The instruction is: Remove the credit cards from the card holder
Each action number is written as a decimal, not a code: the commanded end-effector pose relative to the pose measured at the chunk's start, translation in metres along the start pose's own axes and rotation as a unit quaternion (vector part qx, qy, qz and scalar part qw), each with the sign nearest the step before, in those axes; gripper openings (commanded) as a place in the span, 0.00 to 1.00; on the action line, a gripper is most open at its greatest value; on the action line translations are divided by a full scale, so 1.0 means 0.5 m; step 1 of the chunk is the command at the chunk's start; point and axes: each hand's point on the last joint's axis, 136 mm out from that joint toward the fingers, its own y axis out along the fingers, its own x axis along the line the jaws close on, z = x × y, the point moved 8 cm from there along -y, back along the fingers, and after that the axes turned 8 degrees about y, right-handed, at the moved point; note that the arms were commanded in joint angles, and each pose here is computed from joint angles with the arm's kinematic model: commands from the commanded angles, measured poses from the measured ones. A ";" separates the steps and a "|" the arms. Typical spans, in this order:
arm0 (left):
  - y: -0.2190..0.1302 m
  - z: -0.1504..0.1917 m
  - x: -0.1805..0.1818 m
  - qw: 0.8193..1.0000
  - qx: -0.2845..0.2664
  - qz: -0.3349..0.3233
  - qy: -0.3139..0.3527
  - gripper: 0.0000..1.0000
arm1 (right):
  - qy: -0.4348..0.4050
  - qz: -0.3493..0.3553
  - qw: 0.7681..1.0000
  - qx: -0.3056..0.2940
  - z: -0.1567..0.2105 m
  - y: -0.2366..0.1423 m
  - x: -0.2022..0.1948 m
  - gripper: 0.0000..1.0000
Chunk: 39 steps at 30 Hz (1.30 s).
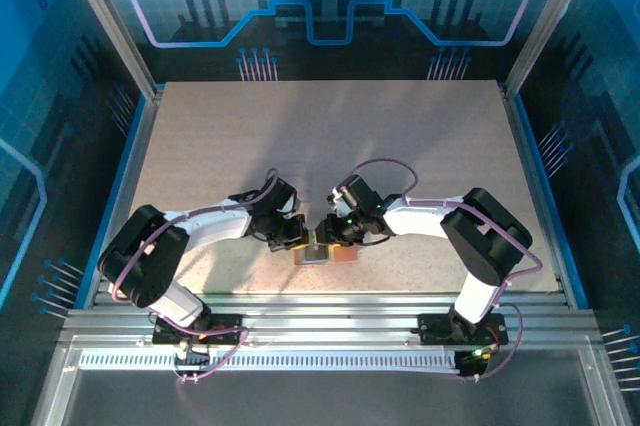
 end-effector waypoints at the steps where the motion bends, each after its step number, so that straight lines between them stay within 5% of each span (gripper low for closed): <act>1: 0.012 0.019 0.035 0.999 0.021 -0.031 -0.009 0.00 | 0.004 0.054 0.998 0.013 0.021 -0.003 -0.027 0.30; 39: -0.029 0.000 -0.003 1.000 -0.001 -0.006 0.003 0.06 | 0.010 0.007 1.000 -0.006 0.009 -0.036 0.022 0.29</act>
